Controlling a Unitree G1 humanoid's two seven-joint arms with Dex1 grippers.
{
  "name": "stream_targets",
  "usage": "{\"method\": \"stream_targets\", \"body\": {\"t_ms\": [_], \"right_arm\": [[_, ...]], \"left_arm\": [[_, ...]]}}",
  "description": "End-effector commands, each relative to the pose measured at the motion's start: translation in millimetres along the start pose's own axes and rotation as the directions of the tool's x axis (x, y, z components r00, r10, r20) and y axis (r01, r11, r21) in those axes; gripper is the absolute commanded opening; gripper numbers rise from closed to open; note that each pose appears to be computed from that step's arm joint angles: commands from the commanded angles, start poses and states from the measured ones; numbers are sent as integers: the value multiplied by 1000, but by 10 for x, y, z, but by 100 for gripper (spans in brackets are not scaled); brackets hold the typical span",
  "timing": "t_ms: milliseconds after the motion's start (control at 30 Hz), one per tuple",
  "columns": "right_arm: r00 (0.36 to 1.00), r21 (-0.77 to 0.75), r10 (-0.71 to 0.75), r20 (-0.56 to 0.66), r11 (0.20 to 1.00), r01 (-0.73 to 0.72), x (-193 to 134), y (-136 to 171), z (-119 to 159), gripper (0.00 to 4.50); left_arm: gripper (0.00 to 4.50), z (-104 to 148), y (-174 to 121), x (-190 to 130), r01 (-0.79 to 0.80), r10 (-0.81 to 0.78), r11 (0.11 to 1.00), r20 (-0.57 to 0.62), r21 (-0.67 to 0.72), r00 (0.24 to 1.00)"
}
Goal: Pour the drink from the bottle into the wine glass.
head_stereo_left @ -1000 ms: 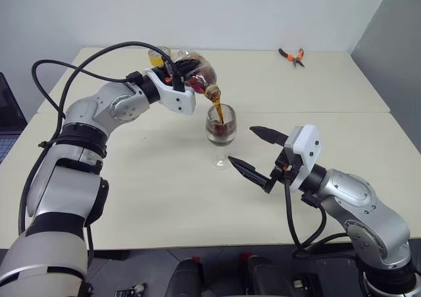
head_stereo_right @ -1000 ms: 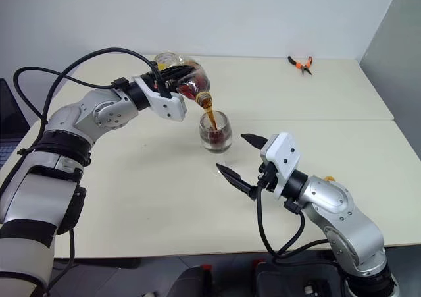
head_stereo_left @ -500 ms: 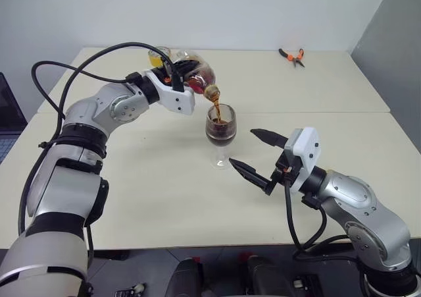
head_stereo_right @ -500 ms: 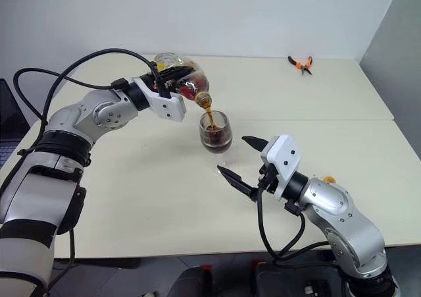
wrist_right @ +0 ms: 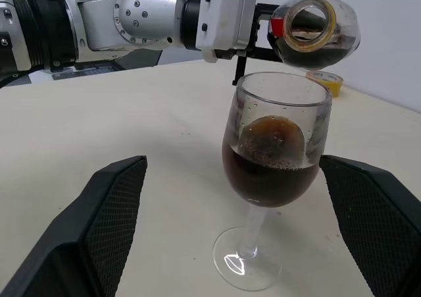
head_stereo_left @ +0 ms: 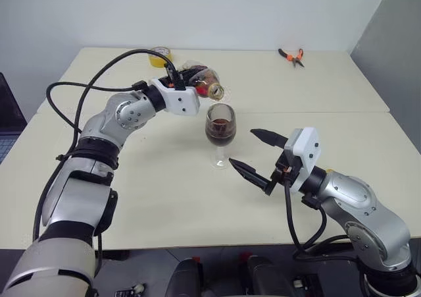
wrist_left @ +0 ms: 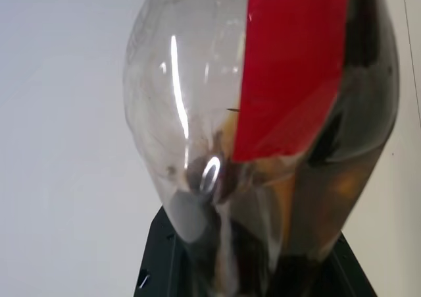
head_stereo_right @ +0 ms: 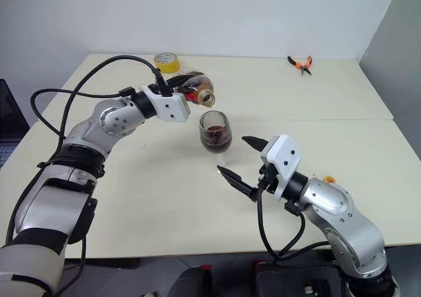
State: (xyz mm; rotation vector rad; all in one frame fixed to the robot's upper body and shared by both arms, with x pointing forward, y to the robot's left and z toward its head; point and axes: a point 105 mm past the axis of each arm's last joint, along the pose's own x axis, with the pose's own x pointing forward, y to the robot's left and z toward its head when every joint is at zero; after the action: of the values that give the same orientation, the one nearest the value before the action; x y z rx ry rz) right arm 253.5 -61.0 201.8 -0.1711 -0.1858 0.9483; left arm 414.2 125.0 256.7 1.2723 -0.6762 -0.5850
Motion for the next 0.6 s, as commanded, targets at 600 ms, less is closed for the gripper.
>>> {"method": "stream_targets", "body": {"t_ms": [600], "right_arm": [[994,-33,89,67,996,-87,-66,157,233,450]], "left_arm": [[64,-316,-364,-503,-426,186,560,-393,-710,900]]}}
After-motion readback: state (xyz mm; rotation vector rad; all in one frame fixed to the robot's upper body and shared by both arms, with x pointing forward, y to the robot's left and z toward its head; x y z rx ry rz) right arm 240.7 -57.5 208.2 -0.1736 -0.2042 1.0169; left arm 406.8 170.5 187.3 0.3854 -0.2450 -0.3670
